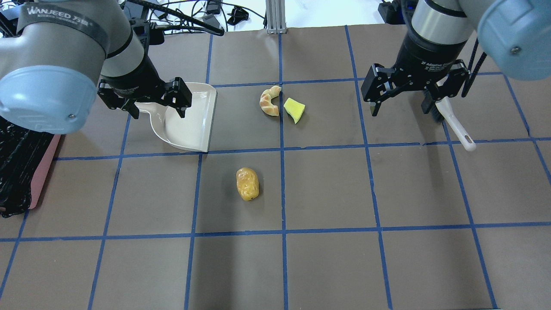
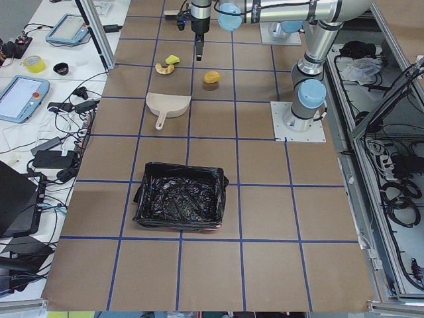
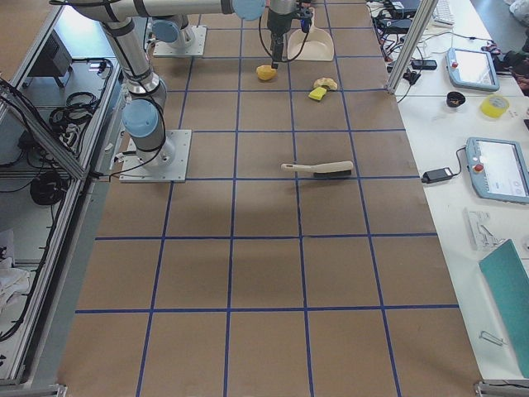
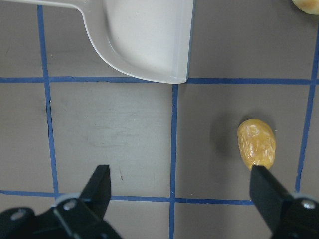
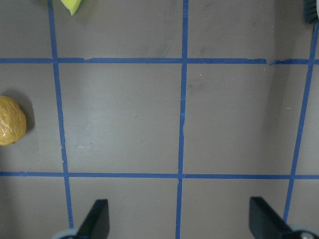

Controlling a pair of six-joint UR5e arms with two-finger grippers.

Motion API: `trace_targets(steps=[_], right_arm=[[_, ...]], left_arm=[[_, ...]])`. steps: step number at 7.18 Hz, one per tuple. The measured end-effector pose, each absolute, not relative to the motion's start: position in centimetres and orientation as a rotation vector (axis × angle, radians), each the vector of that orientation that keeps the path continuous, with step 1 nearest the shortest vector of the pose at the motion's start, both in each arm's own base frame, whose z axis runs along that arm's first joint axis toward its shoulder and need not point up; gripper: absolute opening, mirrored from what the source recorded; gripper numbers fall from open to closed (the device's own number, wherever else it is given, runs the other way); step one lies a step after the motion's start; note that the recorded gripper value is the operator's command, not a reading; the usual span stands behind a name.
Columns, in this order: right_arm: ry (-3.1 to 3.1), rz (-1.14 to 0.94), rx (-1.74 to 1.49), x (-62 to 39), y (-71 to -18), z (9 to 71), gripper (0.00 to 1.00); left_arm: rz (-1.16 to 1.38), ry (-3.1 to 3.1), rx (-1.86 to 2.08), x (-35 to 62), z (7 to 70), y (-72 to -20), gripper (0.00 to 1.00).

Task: Sweep and dump trash into bin
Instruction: 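Move the left gripper down to the white dustpan handle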

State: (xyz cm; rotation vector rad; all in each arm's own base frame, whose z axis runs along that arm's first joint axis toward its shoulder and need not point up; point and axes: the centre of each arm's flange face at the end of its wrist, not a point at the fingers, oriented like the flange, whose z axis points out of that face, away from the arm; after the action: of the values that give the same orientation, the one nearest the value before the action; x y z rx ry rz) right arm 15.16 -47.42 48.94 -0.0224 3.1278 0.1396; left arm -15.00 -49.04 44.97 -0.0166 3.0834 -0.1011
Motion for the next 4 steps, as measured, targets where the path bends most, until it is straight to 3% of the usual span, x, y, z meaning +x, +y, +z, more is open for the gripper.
trace_targets(steps=[4], right_arm=[[3.126, 0.149, -0.019, 15.14, -47.62, 48.48, 1.0]], left_arm=[[-0.117, 3.085, -0.018, -14.62, 44.94, -49.49, 1.0]])
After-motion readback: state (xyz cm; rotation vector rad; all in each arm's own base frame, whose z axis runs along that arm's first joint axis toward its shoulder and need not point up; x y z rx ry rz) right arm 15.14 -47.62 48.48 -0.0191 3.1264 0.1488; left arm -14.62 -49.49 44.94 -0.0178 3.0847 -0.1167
